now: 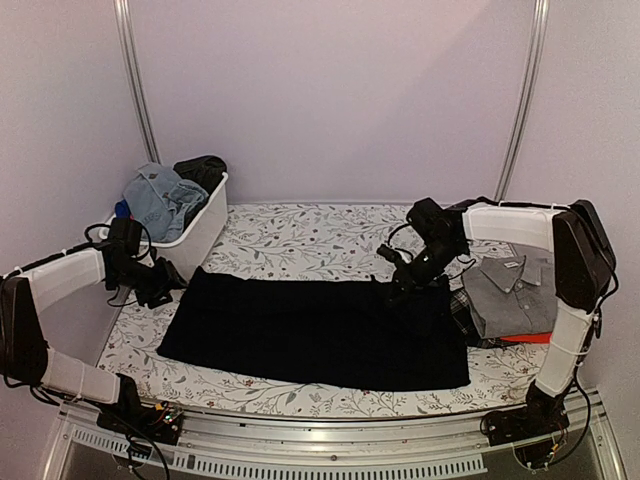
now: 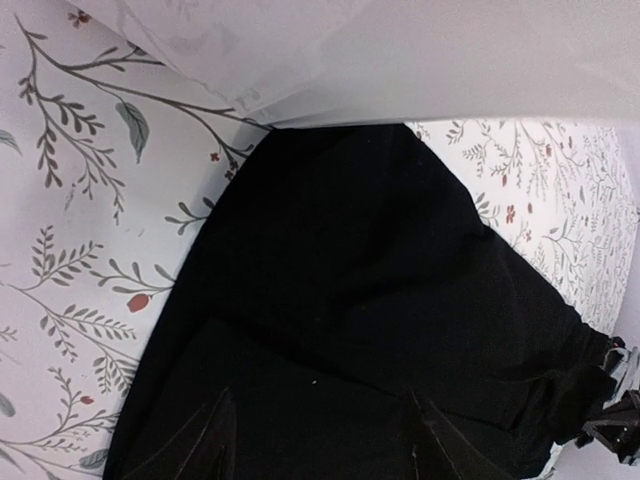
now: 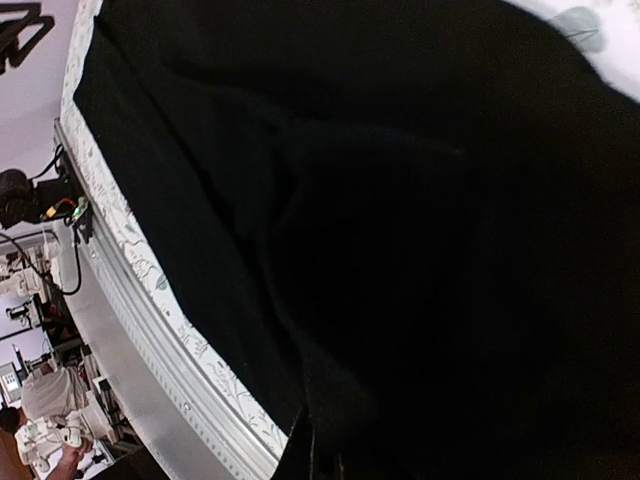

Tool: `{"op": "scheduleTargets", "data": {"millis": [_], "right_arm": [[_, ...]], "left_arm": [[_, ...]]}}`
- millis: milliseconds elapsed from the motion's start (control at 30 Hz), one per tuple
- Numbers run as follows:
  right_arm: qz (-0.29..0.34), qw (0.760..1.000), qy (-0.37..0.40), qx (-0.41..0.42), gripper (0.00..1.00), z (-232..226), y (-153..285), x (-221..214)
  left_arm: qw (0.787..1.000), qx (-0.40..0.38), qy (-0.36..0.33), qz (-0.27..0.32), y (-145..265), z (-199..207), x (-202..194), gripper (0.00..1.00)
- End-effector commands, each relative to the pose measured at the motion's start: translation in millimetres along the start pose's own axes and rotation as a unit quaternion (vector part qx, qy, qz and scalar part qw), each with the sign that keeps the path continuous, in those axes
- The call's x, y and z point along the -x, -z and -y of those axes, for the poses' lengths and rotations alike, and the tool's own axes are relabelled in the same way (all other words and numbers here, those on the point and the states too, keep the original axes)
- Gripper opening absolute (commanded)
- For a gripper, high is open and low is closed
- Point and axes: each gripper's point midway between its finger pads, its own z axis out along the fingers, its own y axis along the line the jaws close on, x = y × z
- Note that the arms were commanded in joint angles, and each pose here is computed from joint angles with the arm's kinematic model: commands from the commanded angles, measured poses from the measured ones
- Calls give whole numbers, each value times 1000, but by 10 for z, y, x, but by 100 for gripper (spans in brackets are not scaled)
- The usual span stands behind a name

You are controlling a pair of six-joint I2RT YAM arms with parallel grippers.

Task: Fold and stack the mixed laundry pile
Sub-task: Adjust the rectangle-folded T-shirt at the center of the board.

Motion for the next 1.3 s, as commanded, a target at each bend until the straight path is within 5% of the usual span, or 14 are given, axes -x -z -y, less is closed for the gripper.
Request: {"op": "scheduleTargets", "data": {"millis": [0, 233, 400, 767, 933, 1267], "right_arm": [[-58, 997, 32, 41, 9, -381, -209, -447], [-84, 990, 77, 84, 51, -774, -293, -653], [-48, 989, 104, 93, 56, -951, -83, -504], [35, 999, -1, -2, 60, -414, -15, -145], [-39, 993, -70, -81, 61, 106, -243, -484], [-109, 984, -78, -115, 27, 169, -70, -1079]], "left_arm": [[996, -35, -63, 60, 162, 272, 297, 56], [994, -29, -83, 60, 191, 270, 294, 58], [992, -33, -96, 69, 237, 291, 307, 59], [970, -77, -214, 86, 362, 744, 182, 64], [969, -70, -223, 83, 310, 785, 122, 65], [965, -65, -239, 83, 293, 795, 119, 65]]}}
